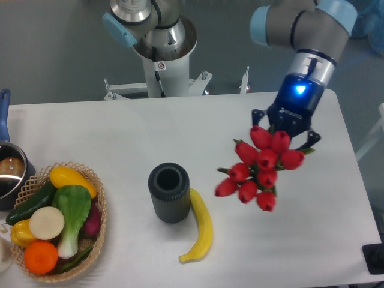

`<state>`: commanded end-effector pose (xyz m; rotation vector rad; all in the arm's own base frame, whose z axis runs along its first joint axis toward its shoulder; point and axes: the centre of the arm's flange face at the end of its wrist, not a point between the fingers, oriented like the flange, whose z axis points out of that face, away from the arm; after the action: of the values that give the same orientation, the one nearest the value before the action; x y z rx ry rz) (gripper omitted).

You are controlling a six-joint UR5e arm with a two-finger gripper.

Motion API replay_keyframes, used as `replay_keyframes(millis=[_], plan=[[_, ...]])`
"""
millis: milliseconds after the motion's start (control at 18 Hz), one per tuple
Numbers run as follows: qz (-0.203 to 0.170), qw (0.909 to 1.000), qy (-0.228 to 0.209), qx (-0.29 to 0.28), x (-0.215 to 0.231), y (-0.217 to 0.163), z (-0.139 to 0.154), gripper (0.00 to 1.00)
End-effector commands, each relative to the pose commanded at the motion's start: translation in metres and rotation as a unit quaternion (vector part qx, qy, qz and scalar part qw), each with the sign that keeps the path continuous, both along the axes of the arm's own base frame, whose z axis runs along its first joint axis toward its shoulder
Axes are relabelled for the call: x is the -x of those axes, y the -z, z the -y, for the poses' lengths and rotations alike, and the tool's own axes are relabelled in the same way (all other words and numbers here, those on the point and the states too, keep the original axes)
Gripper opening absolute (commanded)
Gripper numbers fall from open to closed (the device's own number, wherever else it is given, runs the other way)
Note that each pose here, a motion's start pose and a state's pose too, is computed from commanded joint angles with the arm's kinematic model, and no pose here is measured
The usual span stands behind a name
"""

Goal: Insert the flowers into the vase
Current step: 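Carry the red tulip bunch with the gripper toward the black vase, then lower the tulip stems into the black vase opening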

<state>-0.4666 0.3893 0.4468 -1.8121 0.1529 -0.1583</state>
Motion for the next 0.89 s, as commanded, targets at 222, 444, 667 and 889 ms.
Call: replay_keyframes(millis=[222, 444, 667, 889], plan=[[0.014, 0.9974, 0.041, -0.058, -0.024, -0.012, -0.01, 0.34], [0.022, 0.9924, 0.079, -0.092, -0.048, -0.024, -0.028, 0.34], [0.037, 0.9872, 0.11, -0.109, -0.077, -0.011, -0.043, 0.34], [0.046, 0.9834, 0.126, -0.122, -0.1, -0.003, -0.044, 0.34]])
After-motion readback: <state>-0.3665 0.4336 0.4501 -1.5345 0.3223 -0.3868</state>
